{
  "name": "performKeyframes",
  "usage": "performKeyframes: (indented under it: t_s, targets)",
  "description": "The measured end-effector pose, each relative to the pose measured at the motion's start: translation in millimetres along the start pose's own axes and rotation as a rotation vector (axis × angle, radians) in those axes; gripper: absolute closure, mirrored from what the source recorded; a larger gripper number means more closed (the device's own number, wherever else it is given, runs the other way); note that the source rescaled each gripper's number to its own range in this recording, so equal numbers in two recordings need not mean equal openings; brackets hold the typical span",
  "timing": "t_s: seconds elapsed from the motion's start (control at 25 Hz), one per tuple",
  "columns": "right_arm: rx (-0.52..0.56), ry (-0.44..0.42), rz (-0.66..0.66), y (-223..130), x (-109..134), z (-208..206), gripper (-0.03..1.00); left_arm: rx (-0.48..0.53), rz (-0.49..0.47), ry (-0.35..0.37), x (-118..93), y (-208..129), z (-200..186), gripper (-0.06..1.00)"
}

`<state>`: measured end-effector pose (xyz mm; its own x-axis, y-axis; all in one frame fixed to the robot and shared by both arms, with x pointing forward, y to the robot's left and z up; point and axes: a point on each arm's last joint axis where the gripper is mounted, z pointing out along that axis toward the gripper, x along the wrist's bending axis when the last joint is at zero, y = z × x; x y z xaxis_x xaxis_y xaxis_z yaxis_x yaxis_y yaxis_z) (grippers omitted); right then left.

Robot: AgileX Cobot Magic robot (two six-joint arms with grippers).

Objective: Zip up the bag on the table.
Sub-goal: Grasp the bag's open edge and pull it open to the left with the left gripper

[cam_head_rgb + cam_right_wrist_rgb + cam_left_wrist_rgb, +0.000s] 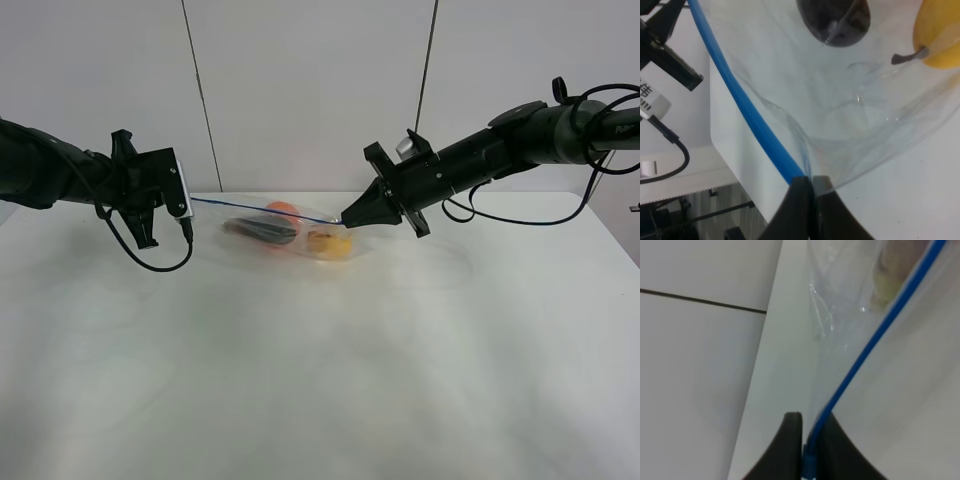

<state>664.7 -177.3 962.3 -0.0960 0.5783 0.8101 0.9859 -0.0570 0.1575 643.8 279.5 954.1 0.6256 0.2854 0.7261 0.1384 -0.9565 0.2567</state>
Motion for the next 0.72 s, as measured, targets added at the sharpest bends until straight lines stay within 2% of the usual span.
performKeyframes:
  t_s: [0.12, 0.2, 0.28, 0.4, 0.48, 0.56, 0.72]
  targets:
    - [0.002, -0.004, -0.003, 0, 0, 0, 0.97, -0.009, -0.006, -0.013, -1, 0, 0, 0.93]
    - [0.012, -0.012, -0.009, -1, -1, 0, 0.97, -0.009, -0.037, -0.015, -1, -1, 0, 0.86]
    - [0.021, -0.019, -0.013, -2, -2, -1, 0.97, 0.002, -0.068, -0.006, 1, -5, 0, 0.70]
    - [0.027, -0.021, -0.016, -2, -3, -1, 0.97, 0.009, -0.089, -0.005, 2, -9, 0, 0.27]
    - [0.030, -0.021, -0.016, -3, -3, -1, 0.97, 0.015, -0.106, -0.005, 3, -14, -1, 0.08]
    - [0.030, -0.021, -0.016, -3, -3, -1, 0.97, 0.034, -0.128, 0.007, 6, -22, -1, 0.00]
    - [0.030, -0.021, -0.016, -3, -3, -1, 0.97, 0.085, -0.154, 0.049, 13, -38, -2, -0.05]
